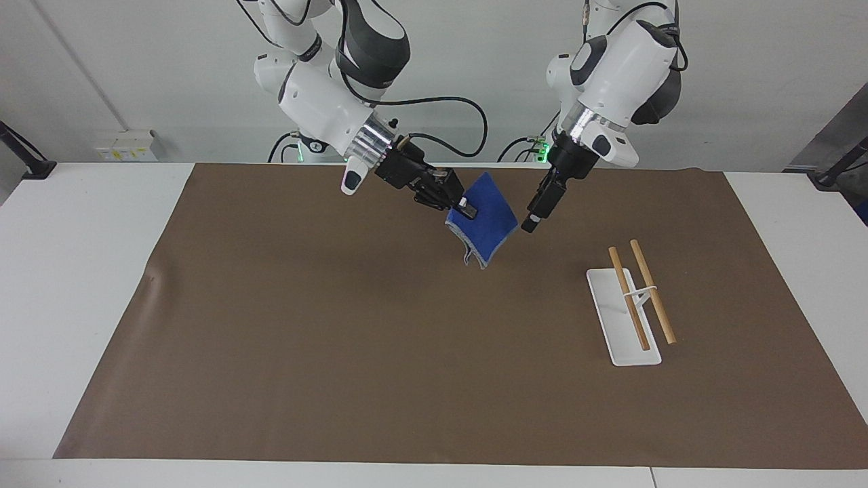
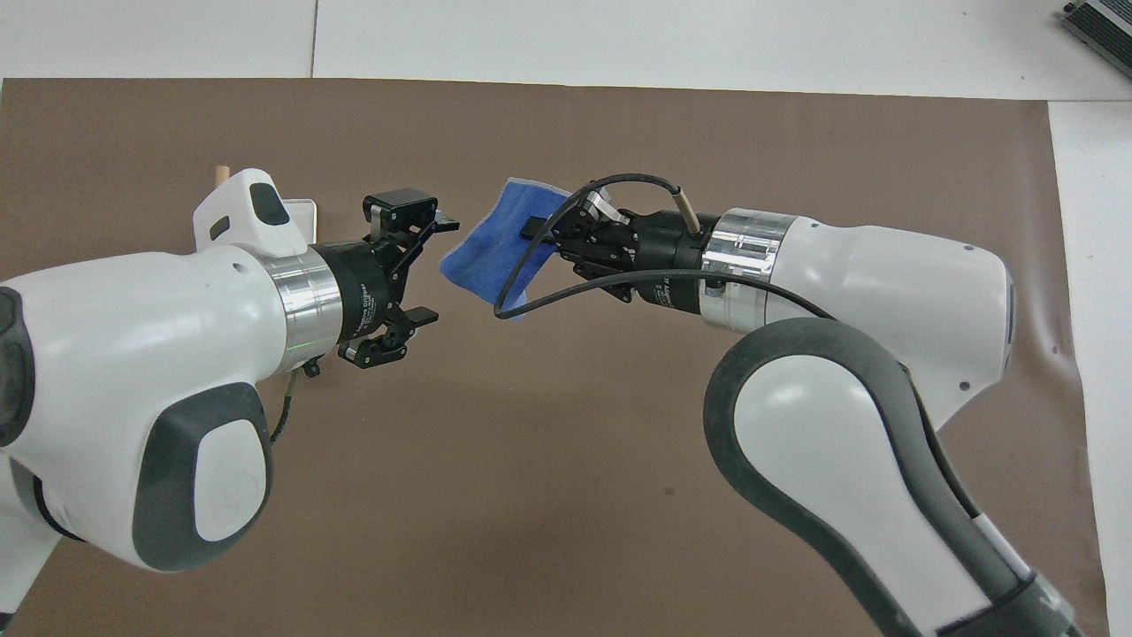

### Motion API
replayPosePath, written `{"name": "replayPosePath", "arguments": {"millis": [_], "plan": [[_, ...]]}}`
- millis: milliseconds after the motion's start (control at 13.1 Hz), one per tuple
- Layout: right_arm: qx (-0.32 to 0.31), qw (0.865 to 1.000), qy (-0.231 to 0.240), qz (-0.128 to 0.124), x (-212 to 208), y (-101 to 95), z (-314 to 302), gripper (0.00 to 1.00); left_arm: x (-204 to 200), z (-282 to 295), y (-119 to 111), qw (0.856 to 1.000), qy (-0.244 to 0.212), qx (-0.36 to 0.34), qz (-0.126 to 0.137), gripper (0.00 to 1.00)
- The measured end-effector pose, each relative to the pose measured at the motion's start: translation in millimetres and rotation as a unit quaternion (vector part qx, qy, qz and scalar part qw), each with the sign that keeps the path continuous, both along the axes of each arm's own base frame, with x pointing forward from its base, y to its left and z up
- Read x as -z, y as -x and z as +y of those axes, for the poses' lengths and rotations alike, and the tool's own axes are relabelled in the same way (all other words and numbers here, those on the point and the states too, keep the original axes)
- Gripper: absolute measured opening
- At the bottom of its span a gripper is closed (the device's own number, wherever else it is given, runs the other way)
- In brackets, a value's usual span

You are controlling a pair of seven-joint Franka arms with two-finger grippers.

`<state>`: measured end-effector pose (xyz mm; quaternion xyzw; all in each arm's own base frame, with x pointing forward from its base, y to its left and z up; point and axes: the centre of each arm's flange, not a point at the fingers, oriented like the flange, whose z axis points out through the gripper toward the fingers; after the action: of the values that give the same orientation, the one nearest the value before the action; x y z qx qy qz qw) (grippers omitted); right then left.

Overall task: Right arm passes towel to left arm to hang
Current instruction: 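Grasp the towel with the left gripper while the right gripper releases it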

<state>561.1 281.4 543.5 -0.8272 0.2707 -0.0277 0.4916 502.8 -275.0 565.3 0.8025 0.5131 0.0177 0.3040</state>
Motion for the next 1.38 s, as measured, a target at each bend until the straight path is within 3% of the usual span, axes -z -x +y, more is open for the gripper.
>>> {"name": "replayPosePath", "arguments": {"millis": [383, 689, 995, 1072, 1148, 1301, 1378], "plan": [[0.0, 1.0, 0.0, 0.0, -0.1, 0.0, 0.0, 0.04, -5.6, -10.4, 1.5, 0.998, 0.037, -0.035, -0.033, 1.0], [0.0, 1.0, 0.0, 0.0, -0.1, 0.0, 0.0, 0.04, -6.2, -4.9, -2.7, 0.996, 0.056, -0.053, -0.04, 0.96], [-0.002, 1.0, 0.0, 0.001, 0.1, 0.3, 0.4, 0.04, -4.3, -7.4, -1.1, 0.996, 0.055, -0.05, -0.039, 0.44], [-0.003, 1.0, 0.0, 0.002, 0.3, 0.5, 0.6, 0.04, -3.9, -8.1, -0.6, 0.997, 0.055, -0.049, -0.038, 0.44], [-0.003, 1.0, 0.0, 0.002, 0.3, 0.5, 0.6, 0.04, -3.3, -7.9, -0.6, 0.997, 0.054, -0.049, -0.038, 0.38], [-0.003, 1.0, 0.0, 0.002, 0.4, 0.3, 0.1, 0.04, -0.5, -7.7, -0.1, 0.998, 0.041, -0.026, -0.045, 0.09], [-0.004, 1.0, 0.0, 0.003, 0.5, 0.2, -0.1, 0.04, 2.2, -7.7, 0.5, 0.998, 0.027, -0.002, -0.051, 0.02]]}}
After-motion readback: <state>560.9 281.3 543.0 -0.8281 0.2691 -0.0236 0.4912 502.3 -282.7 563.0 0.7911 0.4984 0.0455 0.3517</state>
